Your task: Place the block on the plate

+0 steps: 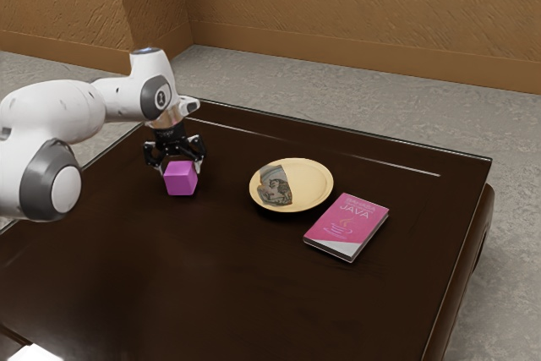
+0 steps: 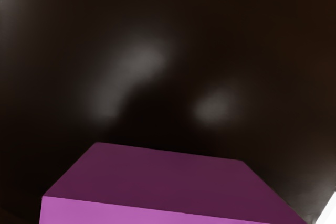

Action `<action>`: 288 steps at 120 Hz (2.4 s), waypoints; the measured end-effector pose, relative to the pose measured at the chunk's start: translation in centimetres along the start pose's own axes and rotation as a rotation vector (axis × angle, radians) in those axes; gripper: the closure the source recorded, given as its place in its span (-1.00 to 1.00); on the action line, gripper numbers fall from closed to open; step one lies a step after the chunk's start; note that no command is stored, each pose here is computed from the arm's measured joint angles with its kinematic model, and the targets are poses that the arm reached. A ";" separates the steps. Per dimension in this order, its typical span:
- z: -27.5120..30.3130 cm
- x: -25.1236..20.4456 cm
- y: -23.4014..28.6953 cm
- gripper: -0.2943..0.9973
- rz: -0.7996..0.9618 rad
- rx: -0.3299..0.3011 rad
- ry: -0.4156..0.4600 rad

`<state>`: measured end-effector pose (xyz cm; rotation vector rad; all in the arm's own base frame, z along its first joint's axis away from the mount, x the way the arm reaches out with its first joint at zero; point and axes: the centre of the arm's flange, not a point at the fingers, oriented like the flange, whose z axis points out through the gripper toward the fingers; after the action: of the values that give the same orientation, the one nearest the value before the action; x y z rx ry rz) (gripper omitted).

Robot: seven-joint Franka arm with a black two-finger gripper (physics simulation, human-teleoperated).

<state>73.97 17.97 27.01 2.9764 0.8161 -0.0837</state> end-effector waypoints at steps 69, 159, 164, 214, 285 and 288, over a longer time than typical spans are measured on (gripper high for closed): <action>-7.3 -1.4 2.2 -0.06 0.025 -0.020 0.068; -4.7 -12.9 26.7 -0.08 0.376 -0.103 0.088; -4.2 -12.6 26.7 -0.08 0.374 -0.105 0.098; -2.3 -11.0 26.6 -0.14 0.368 -0.105 0.167; -24.0 -19.6 21.2 -0.52 0.418 -0.091 0.151; -25.2 -20.3 20.1 -0.52 0.415 -0.081 0.143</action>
<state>67.70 -7.91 54.27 3.0267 0.1894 0.1767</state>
